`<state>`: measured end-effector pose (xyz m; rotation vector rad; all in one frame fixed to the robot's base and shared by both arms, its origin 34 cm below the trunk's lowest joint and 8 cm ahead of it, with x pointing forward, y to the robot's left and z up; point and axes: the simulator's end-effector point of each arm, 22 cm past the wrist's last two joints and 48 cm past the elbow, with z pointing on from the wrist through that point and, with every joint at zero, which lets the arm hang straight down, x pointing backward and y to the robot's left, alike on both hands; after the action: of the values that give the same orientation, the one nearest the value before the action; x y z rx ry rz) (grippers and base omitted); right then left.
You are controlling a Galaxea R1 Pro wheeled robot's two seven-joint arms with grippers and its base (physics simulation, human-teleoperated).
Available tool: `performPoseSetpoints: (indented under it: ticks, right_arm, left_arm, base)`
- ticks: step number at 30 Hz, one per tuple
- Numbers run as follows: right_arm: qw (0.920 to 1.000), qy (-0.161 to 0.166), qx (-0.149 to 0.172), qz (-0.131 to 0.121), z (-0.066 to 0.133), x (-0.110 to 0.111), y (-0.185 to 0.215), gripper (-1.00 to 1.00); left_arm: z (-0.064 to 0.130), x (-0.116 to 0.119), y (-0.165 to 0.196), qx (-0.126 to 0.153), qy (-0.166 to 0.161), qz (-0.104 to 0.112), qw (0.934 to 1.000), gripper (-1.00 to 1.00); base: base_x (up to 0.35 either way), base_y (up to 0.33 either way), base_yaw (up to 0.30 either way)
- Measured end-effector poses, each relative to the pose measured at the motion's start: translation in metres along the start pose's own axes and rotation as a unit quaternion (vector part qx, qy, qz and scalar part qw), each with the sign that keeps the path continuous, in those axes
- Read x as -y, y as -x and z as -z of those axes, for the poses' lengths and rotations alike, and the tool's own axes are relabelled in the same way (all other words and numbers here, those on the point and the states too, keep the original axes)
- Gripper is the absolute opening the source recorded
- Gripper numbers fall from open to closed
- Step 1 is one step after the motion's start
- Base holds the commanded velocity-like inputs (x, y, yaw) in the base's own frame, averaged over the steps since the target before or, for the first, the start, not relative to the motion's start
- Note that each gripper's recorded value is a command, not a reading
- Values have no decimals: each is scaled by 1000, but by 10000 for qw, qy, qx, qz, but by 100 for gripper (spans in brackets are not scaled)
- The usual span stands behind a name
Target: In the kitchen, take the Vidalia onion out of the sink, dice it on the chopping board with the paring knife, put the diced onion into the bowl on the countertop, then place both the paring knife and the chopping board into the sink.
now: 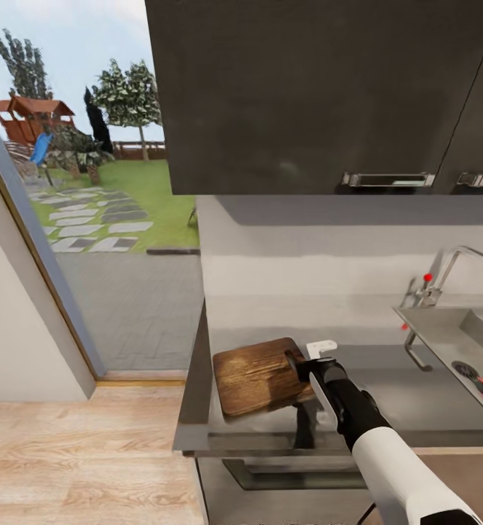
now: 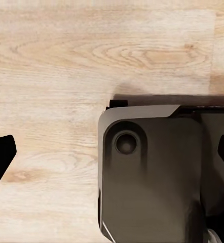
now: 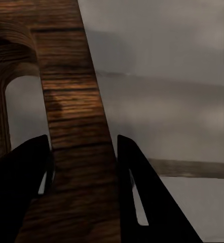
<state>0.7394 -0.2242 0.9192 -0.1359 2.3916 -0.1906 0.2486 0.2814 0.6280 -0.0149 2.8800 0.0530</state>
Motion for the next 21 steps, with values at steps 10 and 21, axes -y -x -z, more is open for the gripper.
performPoseSetpoints:
  ticks: [10, 21]
  right_arm:
    - [10000, -15, 72, -15, 6, 3, 7, -100]
    - [9999, -20, 133, -48, 14, 5, 14, -100]
  left_arm:
    - [1, 0, 1, 27, -1, -3, 10000, 100]
    - [1, 0, 8, 113, -2, -14, 9999, 100]
  base:
    - [-163, -1, 0]
    - [6, -245, -30]
